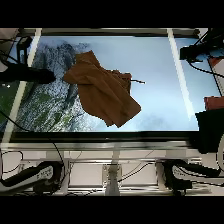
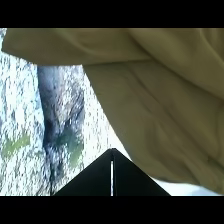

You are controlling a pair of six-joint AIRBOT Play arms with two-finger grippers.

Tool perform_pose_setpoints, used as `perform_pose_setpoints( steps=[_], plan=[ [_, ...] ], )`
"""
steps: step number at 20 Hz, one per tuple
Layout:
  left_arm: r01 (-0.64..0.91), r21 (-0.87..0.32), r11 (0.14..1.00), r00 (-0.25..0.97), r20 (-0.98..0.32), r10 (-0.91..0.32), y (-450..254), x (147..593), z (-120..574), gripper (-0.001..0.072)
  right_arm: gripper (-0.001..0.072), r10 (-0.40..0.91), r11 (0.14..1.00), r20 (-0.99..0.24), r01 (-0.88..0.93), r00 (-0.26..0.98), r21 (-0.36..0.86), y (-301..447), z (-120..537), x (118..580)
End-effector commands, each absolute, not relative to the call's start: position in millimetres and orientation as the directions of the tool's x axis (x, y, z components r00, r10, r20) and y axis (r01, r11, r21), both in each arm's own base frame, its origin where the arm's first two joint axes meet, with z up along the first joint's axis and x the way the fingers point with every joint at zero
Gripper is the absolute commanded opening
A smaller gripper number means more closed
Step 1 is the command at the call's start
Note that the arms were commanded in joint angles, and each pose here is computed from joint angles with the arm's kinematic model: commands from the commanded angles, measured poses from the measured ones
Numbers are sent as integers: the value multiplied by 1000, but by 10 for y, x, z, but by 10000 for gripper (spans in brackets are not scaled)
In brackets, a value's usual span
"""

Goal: Fold the clothes and pants, and hang the long-sleeved shirts on hangers.

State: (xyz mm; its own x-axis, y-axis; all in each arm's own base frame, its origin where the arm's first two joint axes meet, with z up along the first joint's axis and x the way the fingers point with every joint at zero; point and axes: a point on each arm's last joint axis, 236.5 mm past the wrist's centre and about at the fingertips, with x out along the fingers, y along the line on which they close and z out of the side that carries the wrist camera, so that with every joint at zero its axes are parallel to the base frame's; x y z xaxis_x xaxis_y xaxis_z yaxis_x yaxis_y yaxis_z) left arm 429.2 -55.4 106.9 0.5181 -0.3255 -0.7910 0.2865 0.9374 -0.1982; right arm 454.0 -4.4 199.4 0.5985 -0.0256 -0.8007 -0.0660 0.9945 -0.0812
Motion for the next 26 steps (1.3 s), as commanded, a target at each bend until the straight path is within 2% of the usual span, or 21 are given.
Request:
perform_pose_setpoints(
  steps=[1, 5, 6, 8, 9, 10, 12, 16, 21, 25, 26],
  plan=[
    [275, -155, 949, 640, -707, -301, -837, 4592, 1261, 20, 31, -25, 994, -800, -67, 599, -81, -38, 2000, 4538],
    [291, -141, 946, 706, -636, -312, -1014, 4783, 1382, 23, 31, -25, 994, -800, -67, 599, -81, -38, 2000, 4537],
    [290, -141, 947, 701, -642, -311, -1012, 4790, 1345, 100, 31, -25, 994, -800, -67, 599, -81, -38, 2000, 4538],
    [286, -146, 947, 681, -665, -308, -1005, 4807, 1217, 575, 31, -25, 994, -800, -67, 599, -81, -38, 2000, 4538],
    [285, -150, 947, 662, -684, -308, -1009, 4813, 1113, 615, 32, -25, 994, -800, -68, 599, -81, -38, 2000, 4538],
    [283, -156, 946, 640, -704, -308, -1014, 4819, 997, 607, 31, -25, 994, -800, -67, 599, -81, -38, 2000, 4537],
    [276, -170, 946, 591, -746, -307, -1022, 4838, 718, 521, 31, -25, 994, -800, -67, 599, -81, -38, 2000, 4537],
    [248, -193, 949, 508, -808, -298, -1009, 4887, 189, 522, 31, -25, 994, -800, -68, 599, -81, -38, 2000, 4537],
    [-90, -330, 940, 458, -852, -255, -589, 4971, -288, 524, 31, -24, 994, -786, -66, 618, -82, -37, 2034, 4582],
    [-196, -406, 893, 469, -838, -279, -363, 5058, -434, 528, 31, -18, 995, -737, -64, 676, -83, -23, 2149, 4718],
    [-220, -434, 873, 474, -830, -293, -342, 5088, -465, 578, 32, -14, 995, -736, -65, 677, -79, -14, 2152, 4721]
  ],
)
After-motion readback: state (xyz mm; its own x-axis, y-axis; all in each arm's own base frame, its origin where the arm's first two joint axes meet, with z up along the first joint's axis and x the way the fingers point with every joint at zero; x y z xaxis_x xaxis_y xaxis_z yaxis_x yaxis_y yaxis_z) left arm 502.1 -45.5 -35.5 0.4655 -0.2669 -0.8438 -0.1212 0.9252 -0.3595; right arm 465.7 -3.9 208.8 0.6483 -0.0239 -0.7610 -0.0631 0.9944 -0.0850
